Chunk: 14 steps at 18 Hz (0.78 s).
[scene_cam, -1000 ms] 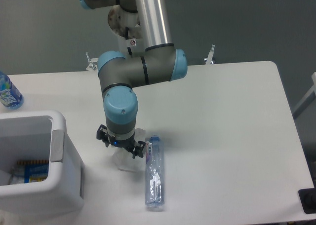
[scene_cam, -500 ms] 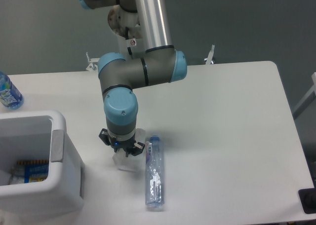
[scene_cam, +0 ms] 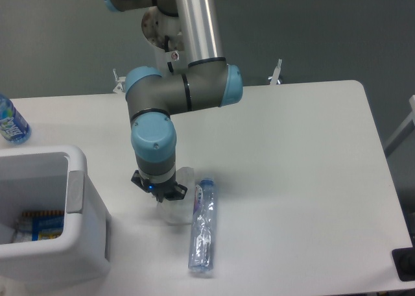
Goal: Place the trash in the trash can
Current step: 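Close the gripper on the bag and lift it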
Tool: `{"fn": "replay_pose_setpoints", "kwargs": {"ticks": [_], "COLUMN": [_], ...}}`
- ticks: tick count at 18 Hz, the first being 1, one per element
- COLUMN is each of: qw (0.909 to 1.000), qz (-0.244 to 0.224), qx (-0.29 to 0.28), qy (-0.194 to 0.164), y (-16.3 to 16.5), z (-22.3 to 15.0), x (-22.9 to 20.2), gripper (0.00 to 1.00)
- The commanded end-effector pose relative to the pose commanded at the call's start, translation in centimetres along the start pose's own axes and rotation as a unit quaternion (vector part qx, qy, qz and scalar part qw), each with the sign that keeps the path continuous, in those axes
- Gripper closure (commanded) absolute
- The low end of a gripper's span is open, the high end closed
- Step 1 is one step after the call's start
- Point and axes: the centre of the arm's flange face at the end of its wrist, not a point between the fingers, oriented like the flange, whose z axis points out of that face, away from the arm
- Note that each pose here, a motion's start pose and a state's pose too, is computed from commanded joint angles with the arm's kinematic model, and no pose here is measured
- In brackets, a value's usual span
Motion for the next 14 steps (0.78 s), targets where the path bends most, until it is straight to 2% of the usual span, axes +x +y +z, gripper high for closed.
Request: {"fn": "replay_pose_setpoints", "kwargs": {"ticks": [5,8,11,14], "qw": [0.9978,0.9886,0.9657,0.9306], "qz": [-0.001,-0.016,-0.042,-0.112], "qx": [0.066,0.150,0.256,0.344], "qy": [-0.004,0.000,0.012,0.057], "y": [0.5,0.8,1.8,3.1], "z": [-6.8,-14.2,-23.0,-29.6], "x": [0.2,-1.8,-5.8,-9.6], "gripper": [1.00,1.00,1.00,1.00]}}
